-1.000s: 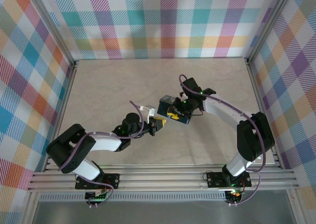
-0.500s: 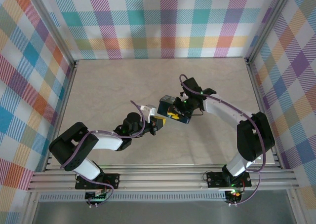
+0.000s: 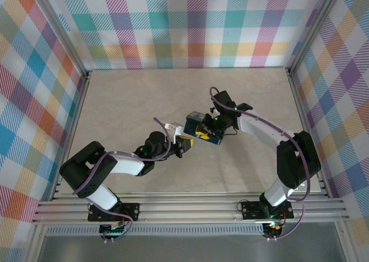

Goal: Unlock a padlock with a key

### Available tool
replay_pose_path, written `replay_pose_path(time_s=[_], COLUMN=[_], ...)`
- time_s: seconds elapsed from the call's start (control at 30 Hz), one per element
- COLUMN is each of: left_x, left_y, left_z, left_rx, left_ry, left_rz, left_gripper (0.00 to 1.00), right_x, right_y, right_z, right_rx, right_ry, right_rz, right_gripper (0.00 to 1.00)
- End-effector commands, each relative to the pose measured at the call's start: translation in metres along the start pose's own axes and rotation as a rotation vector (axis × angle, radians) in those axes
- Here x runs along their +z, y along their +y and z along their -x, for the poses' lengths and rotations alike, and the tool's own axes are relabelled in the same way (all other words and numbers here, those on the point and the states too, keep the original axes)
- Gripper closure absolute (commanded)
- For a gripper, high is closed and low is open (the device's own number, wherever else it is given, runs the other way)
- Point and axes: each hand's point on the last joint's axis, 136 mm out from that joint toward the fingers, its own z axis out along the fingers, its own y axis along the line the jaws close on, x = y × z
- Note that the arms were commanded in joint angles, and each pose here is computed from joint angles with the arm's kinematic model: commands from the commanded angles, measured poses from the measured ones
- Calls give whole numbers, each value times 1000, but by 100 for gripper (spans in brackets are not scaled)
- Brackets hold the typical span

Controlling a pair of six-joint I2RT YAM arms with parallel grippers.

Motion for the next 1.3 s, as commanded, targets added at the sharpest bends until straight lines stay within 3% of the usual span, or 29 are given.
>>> replay_pose_path(time_s=[0.0, 0.9, 1.27], left_x=[2, 8, 7], left_y=[-13, -4, -17], left_z=[21, 25, 28], left_rx=[39, 88, 129], left_ry=[-75, -98, -150], left_rz=[-43, -1, 15], left_gripper=[100, 100, 100], right_x=[-5, -2, -1], right_y=[3, -2, -3], right_z=[-5, -10, -10], right_rx=[5, 9, 16], right_ry=[9, 38, 38], right_rz=[22, 5, -17], right_gripper=[100, 100, 100])
